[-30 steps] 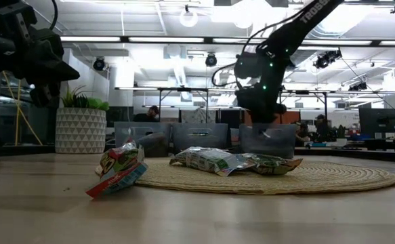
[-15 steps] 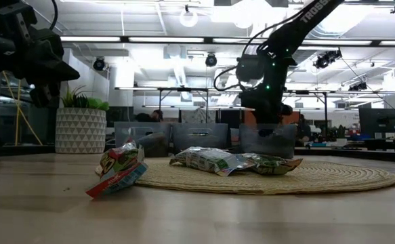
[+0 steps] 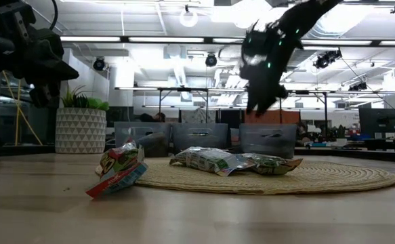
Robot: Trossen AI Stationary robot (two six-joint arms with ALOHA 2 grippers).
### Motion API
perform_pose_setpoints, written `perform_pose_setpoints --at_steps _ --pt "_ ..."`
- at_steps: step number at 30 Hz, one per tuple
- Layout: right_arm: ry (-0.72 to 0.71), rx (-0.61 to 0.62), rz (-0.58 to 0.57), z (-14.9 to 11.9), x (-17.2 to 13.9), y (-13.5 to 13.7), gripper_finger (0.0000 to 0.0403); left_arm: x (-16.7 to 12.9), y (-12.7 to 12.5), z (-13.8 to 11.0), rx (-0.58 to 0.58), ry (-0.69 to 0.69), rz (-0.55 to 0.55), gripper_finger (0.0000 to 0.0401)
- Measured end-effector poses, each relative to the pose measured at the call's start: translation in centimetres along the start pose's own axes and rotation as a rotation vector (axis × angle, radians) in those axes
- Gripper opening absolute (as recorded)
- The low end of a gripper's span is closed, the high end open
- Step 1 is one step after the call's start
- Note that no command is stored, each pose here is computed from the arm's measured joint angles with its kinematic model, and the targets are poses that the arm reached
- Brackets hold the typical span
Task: Pick and place Granola Bars by type
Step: Put the yellow granola bar into the left black bin
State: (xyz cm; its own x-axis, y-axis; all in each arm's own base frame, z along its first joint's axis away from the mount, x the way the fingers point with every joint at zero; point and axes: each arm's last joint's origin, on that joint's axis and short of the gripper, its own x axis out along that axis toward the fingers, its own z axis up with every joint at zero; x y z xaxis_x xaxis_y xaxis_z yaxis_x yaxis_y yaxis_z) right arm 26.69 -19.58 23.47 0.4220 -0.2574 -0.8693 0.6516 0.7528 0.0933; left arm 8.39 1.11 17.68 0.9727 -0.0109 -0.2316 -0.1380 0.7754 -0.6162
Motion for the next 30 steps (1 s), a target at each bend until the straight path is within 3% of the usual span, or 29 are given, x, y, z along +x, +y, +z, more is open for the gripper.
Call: perform_pose_setpoints --at_steps 7,15,22,30 --pt "-0.326 0.087 0.138 1.4 -6.7 2.1 0.0228 0.0 0.0 0.0 0.002 0.001 0.000 0.0010" --pt "-0.628 0.040 0.392 0.7 -12.8 9.7 0.0228 0.0 0.2 -0.3 -0.006 0.035 0.025 0.0010" --pt "-0.619 -0.037 0.351 -1.2 -15.5 16.5 0.0227 0.0 0.4 -0.5 -0.010 0.051 0.037 0.0010" --pt "-0.434 -0.128 0.172 -1.2 -16.4 23.8 0.0227 0.0 0.2 -0.4 0.047 0.053 -0.002 0.0010"
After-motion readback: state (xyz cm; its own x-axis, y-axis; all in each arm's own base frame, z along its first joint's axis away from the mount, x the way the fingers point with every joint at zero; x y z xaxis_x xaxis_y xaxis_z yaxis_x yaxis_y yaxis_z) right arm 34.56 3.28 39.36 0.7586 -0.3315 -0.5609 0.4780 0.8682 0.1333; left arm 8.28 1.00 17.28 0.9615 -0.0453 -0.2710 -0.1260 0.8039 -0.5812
